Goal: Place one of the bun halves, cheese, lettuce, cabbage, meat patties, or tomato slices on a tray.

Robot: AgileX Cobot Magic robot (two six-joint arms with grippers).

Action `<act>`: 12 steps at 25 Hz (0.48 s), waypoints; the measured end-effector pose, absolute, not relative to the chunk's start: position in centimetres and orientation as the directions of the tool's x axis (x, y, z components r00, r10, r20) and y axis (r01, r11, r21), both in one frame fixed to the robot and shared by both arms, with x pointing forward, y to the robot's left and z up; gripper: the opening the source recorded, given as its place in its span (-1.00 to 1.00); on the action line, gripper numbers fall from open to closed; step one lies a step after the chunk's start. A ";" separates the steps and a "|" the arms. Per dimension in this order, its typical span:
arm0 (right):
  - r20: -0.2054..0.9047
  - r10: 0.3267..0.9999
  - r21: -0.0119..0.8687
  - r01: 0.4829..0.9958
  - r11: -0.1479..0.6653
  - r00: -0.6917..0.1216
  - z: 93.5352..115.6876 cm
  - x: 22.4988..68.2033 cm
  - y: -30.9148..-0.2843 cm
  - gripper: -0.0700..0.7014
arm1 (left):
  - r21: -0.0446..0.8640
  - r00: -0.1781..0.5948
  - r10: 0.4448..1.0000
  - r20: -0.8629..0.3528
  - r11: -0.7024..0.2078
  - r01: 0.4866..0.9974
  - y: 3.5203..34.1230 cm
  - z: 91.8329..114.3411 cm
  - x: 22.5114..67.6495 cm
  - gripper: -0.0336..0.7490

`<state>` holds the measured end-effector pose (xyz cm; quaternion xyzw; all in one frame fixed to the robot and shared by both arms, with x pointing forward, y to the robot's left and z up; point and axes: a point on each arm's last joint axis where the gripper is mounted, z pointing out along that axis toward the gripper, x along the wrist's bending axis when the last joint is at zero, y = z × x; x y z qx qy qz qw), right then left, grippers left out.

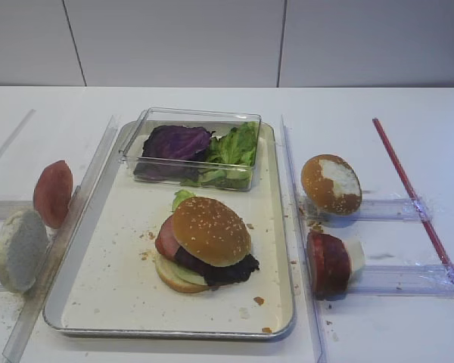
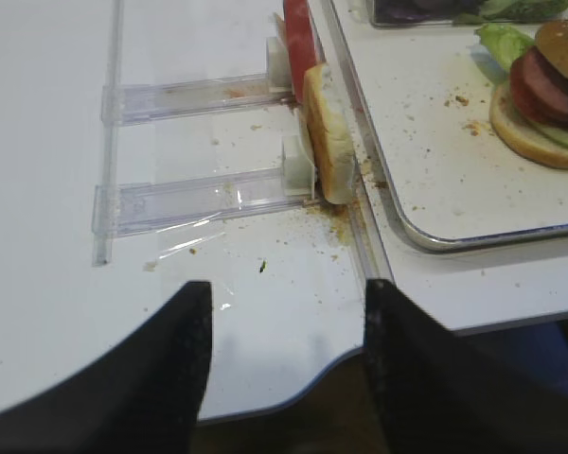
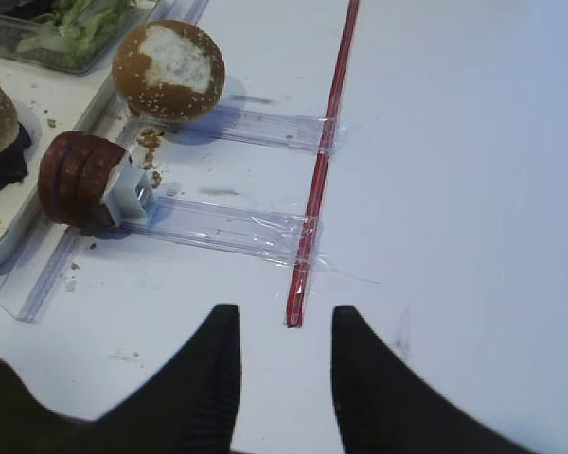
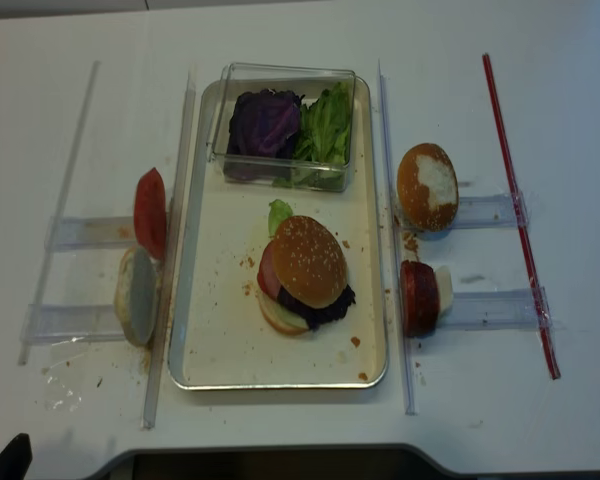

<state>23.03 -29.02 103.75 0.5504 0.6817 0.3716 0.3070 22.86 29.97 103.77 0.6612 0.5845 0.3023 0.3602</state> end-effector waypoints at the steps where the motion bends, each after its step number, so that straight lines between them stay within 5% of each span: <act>1: -0.010 0.979 0.845 0.522 0.118 -0.206 103.7 23.0 -29.0 -0.13 | 0.830 0.134 0.991 -0.021 -0.057 0.555 30.0 103.8 22.9 -0.02; 12: -0.010 0.979 0.845 0.522 0.118 -0.206 103.7 23.0 -29.0 -0.13 | 0.830 0.134 0.991 -0.021 -0.057 0.555 30.0 103.8 22.9 -0.02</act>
